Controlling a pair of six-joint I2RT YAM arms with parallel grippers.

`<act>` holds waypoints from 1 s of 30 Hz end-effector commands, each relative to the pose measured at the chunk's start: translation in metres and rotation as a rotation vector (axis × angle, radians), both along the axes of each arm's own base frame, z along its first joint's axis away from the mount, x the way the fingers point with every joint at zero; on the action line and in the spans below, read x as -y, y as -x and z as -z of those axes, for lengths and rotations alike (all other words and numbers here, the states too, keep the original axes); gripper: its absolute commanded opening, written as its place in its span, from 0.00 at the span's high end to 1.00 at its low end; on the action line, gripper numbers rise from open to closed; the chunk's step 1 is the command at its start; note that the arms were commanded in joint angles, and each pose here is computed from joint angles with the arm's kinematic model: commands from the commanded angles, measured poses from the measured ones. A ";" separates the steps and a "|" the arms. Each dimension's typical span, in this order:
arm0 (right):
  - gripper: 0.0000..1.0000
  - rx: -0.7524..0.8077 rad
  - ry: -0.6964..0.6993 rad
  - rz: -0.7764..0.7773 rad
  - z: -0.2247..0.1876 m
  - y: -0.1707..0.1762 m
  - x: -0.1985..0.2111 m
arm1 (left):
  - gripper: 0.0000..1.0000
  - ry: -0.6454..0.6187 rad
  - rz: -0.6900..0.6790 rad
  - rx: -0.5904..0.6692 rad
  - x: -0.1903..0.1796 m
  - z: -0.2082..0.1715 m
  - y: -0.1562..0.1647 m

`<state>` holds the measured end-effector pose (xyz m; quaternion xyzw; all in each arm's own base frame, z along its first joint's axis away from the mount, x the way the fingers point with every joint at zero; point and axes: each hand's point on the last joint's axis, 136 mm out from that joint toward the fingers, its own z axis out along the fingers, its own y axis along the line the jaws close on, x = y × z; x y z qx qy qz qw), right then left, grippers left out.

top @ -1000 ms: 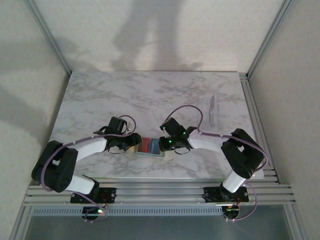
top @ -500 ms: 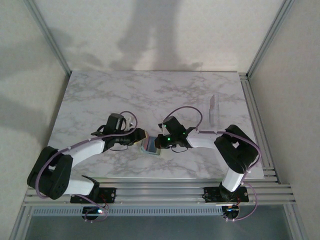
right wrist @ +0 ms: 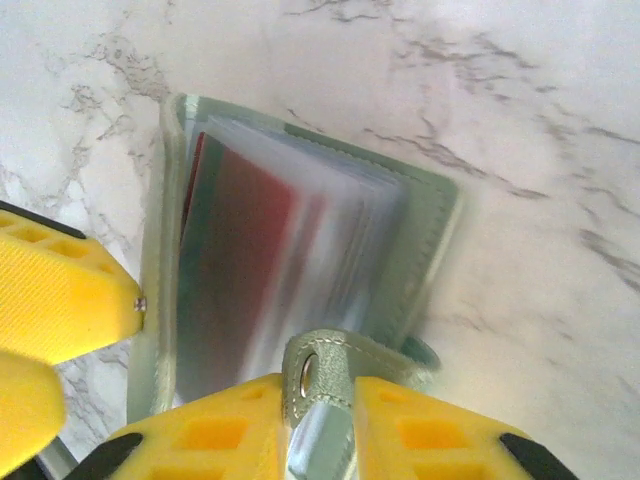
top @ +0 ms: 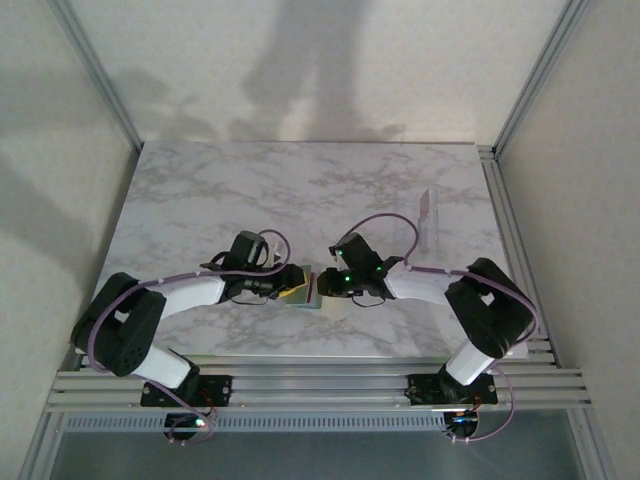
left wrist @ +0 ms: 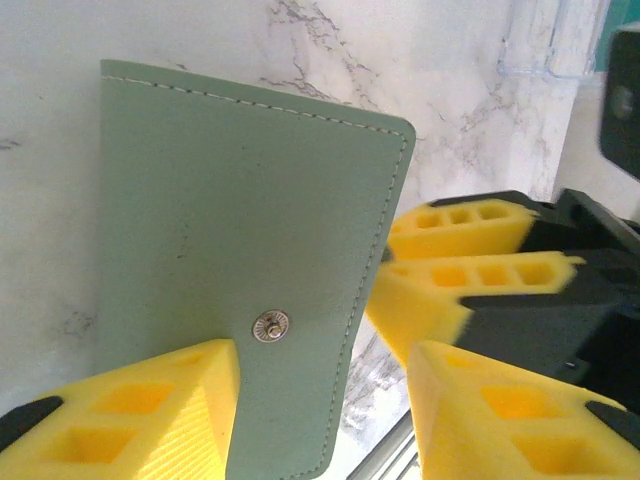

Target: Put the credit cards into the card holder

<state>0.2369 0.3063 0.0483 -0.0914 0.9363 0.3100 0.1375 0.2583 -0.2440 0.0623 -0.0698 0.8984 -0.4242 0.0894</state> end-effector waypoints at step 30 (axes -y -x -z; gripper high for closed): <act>0.76 -0.001 0.073 -0.033 -0.018 -0.011 -0.015 | 0.77 -0.148 -0.025 -0.051 -0.009 0.040 0.002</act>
